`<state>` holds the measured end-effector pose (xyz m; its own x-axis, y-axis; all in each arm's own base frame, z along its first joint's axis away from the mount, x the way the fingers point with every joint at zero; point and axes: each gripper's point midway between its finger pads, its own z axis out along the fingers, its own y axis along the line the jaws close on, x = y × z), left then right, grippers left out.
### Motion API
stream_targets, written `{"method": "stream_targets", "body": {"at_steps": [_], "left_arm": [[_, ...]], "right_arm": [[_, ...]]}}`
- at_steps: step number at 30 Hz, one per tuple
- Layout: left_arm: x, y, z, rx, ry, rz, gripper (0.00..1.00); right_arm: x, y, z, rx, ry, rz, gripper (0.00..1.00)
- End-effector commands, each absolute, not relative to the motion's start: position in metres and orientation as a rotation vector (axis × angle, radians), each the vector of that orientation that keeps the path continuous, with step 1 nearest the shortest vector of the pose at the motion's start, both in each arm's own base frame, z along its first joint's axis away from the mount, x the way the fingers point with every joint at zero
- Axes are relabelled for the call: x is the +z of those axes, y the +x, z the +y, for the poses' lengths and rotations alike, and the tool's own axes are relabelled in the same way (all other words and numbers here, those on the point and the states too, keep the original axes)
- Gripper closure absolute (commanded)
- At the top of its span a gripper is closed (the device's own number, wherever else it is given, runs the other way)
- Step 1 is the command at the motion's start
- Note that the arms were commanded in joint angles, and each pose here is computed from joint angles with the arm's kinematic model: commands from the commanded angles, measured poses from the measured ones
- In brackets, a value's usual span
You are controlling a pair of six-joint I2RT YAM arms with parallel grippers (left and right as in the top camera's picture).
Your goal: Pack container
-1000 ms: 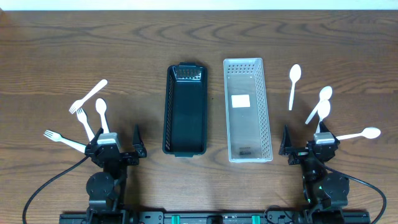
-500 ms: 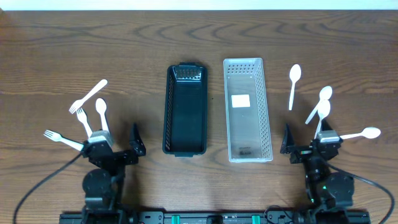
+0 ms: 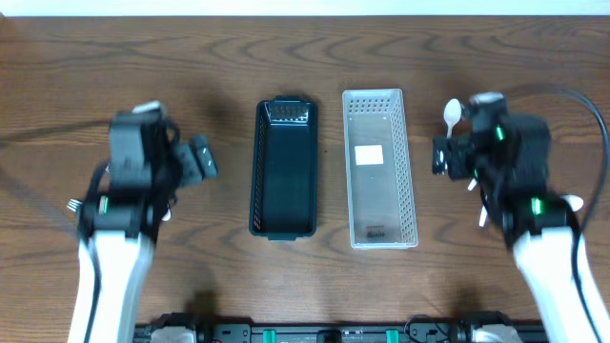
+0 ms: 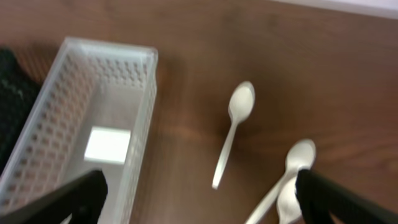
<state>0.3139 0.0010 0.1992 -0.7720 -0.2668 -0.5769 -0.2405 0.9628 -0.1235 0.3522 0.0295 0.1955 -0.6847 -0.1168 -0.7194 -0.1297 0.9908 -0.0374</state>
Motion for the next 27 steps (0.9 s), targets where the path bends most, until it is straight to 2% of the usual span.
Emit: {"method": "stream_targets", "body": {"at_steps": [1, 2, 3, 4, 5, 6, 7, 8, 9, 12, 13, 14, 15, 20, 25, 27], "left_arm": [[0.174, 0.329, -0.001, -0.028, -0.340, 2.604, 0.02], [0.166, 0.330, -0.001, -0.022, -0.342, 2.631, 0.02], [0.155, 0.332, -0.001, -0.014, -0.345, 2.667, 0.02], [0.144, 0.333, -0.001, -0.007, -0.347, 2.700, 0.05], [0.136, 0.333, -0.001, -0.001, -0.350, 2.726, 0.13], [0.127, 0.333, -0.001, 0.006, -0.352, 2.756, 0.18], [0.120, 0.334, -0.001, 0.011, -0.354, 2.777, 0.29], [0.112, 0.334, -0.001, 0.017, -0.356, 2.801, 0.38], [0.105, 0.334, -0.001, 0.022, -0.358, 2.825, 0.47], [0.085, 0.334, -0.001, 0.036, -0.363, 2.883, 0.55], [0.078, 0.333, -0.001, 0.041, -0.365, 2.903, 0.60], [0.072, 0.332, -0.001, 0.047, -0.367, 2.924, 0.70], [0.065, 0.331, -0.001, 0.052, -0.368, 2.945, 0.74], [0.041, 0.327, -0.005, 0.059, -0.372, 3.022, 0.81], [0.030, 0.323, -0.031, -0.086, -0.332, 3.078, 0.81], [0.031, 0.321, -0.043, -0.150, -0.307, 3.087, 0.90]], "right_arm": [[0.193, 0.371, 0.030, 0.025, -0.178, 2.406, 0.01], [0.188, 0.374, 0.030, 0.025, -0.179, 2.423, 0.01], [0.178, 0.376, 0.031, 0.025, -0.181, 2.450, 0.07], [0.171, 0.378, 0.031, 0.026, -0.182, 2.469, 0.20], [0.165, 0.378, 0.031, 0.027, -0.183, 2.489, 0.27], [0.157, 0.378, 0.031, 0.027, -0.185, 2.513, 0.39], [0.151, 0.378, 0.031, 0.027, -0.186, 2.529, 0.59], [0.145, 0.379, 0.031, 0.029, -0.174, 2.547, 0.74], [0.139, 0.379, 0.031, 0.033, -0.164, 2.564, 0.81], [0.123, 0.378, 0.031, 0.040, -0.152, 2.613, 0.89], [0.116, 0.377, 0.033, 0.049, -0.156, 2.633, 0.92], [0.110, 0.376, 0.034, 0.060, -0.161, 2.653, 0.96], [0.104, 0.375, 0.036, 0.071, -0.166, 2.672, 0.97], [0.080, 0.372, 0.045, 0.105, -0.192, 2.742, 0.96], [0.066, 0.367, 0.068, 0.233, -0.248, 2.777, 0.97], [0.066, 0.366, 0.076, 0.295, -0.263, 2.774, 0.97]]}}
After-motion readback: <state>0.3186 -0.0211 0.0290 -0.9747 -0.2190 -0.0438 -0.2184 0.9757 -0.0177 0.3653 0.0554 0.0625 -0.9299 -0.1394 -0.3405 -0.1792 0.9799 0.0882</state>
